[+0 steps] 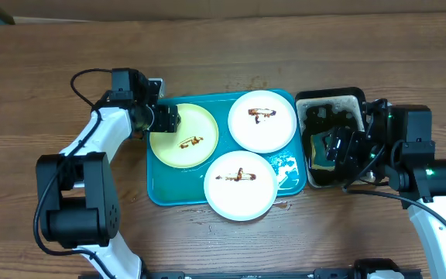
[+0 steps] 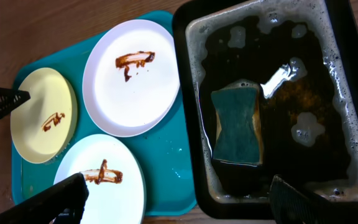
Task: Clean dirty plates on tray and stack at the side
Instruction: 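Move the left gripper to the yellow plate's left rim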
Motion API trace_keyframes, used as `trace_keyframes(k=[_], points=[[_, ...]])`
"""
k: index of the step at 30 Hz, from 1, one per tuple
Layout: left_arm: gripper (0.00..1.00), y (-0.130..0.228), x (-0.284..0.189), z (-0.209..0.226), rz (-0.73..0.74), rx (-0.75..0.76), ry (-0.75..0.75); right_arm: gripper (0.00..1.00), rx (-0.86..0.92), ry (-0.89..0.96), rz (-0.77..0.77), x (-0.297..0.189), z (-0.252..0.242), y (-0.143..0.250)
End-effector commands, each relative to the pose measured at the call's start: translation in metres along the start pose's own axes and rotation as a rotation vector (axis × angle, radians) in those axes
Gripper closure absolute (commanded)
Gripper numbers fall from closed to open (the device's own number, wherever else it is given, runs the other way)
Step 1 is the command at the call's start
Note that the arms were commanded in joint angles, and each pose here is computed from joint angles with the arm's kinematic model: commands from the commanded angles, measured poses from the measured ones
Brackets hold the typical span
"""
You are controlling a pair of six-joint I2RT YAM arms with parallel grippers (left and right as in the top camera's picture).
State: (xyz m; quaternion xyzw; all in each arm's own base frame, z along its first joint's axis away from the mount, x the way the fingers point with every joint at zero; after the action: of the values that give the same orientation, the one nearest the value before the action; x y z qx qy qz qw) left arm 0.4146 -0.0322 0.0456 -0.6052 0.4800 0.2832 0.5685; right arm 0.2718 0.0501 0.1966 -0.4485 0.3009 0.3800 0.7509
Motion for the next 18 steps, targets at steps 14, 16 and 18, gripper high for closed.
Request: trace_keyframes(k=[14,16,18], points=[[0.6,0.025,0.013,-0.002,0.121,-0.012,0.029,0.06,-0.01,-0.003,-0.032,-0.007,0.004,-0.009],[0.69,0.027,0.013,-0.002,0.132,-0.015,0.031,0.06,-0.012,-0.003,-0.035,-0.007,0.005,-0.01],[0.71,0.03,0.013,-0.003,0.143,-0.019,0.032,0.06,-0.012,-0.003,-0.035,-0.007,0.005,-0.01]])
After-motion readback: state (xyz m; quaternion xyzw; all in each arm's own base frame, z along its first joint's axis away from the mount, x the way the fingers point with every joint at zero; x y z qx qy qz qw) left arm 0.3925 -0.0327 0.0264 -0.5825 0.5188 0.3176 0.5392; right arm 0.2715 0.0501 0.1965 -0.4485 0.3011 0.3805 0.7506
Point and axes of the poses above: each gripper's point midway between its finger pads, its own x axis out along the fingers, its own z axis along the line the jaws close on, y = z × x, the point moved 2 cm from there along -x, back along the fingers, and after that the axes turned 4 degrees about x, right-handed, at the moved point
